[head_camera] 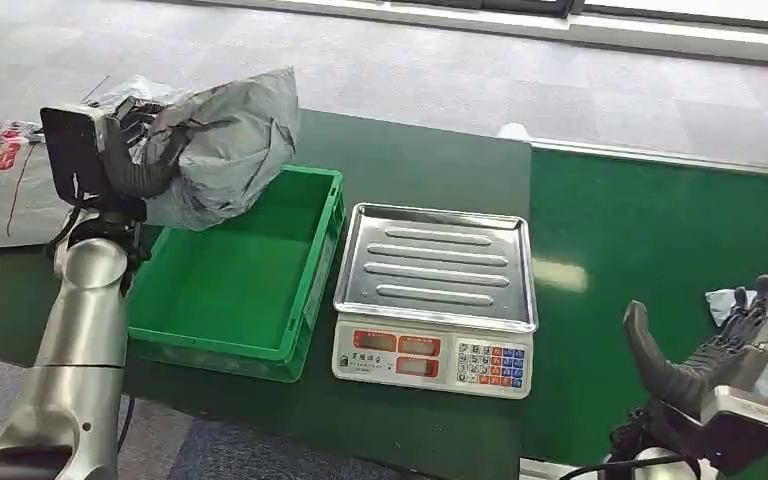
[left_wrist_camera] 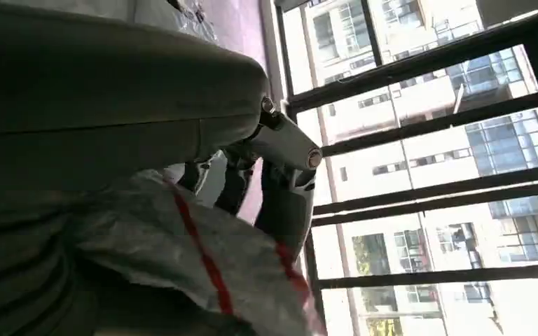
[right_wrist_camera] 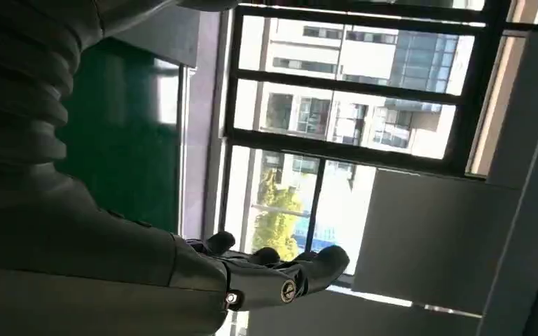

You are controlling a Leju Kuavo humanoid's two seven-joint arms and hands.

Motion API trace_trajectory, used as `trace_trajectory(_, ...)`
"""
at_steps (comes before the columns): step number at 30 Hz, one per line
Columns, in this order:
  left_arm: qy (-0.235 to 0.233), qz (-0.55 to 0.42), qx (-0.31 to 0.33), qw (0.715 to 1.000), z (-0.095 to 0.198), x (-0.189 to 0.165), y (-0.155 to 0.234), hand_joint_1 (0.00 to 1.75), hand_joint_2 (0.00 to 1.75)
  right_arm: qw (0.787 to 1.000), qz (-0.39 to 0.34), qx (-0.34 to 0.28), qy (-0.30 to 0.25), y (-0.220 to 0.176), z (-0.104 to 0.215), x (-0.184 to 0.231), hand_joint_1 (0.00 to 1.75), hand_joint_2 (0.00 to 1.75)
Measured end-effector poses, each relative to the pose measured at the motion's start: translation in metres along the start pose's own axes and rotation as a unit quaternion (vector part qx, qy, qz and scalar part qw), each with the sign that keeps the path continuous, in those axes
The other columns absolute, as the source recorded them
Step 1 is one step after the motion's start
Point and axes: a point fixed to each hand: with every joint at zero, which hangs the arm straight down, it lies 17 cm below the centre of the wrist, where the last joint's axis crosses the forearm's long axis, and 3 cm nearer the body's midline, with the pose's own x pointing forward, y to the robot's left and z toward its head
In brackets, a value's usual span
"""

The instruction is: Moved the parcel from conveyor to table for the left to box.

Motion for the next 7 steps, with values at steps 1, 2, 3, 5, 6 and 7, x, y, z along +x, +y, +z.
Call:
trace_trajectory(1,0.001,-0.001,0.000,1.000,0.0013,-0.0004,0.0003,0.00,1.75,1.000,0.000,0.000,-0.001,0.0011,-0.0012,-0.0001,0.00,1.75)
trace_trajectory(2,0.001,-0.005,-0.001,1.000,0.0020,-0.0006,0.0002,0.00,1.75,1.000,0.000,0.000,-0.001,0.0020,-0.0023,-0.0004,0.00,1.75)
trace_trajectory(3,0.002,-0.009,-0.002,1.000,0.0031,-0.0015,-0.0001,0.00,1.75,1.000,-0.001,0.000,-0.002,0.0030,-0.0033,-0.0007,0.00,1.75)
trace_trajectory(5,0.001,-0.014,-0.004,1.000,0.0045,-0.0012,-0.0007,0.00,1.75,1.000,0.002,0.002,-0.003,0.0047,-0.0041,-0.0011,0.00,1.75)
trace_trajectory(6,0.002,-0.015,-0.004,1.000,0.0056,-0.0016,-0.0010,0.00,1.75,1.000,0.002,0.002,-0.003,0.0051,-0.0042,-0.0015,0.00,1.75)
trace_trajectory(7,0.002,-0.016,-0.005,1.000,0.0067,-0.0022,-0.0015,0.00,1.75,1.000,0.002,0.003,-0.002,0.0054,-0.0041,-0.0021,0.00,1.75)
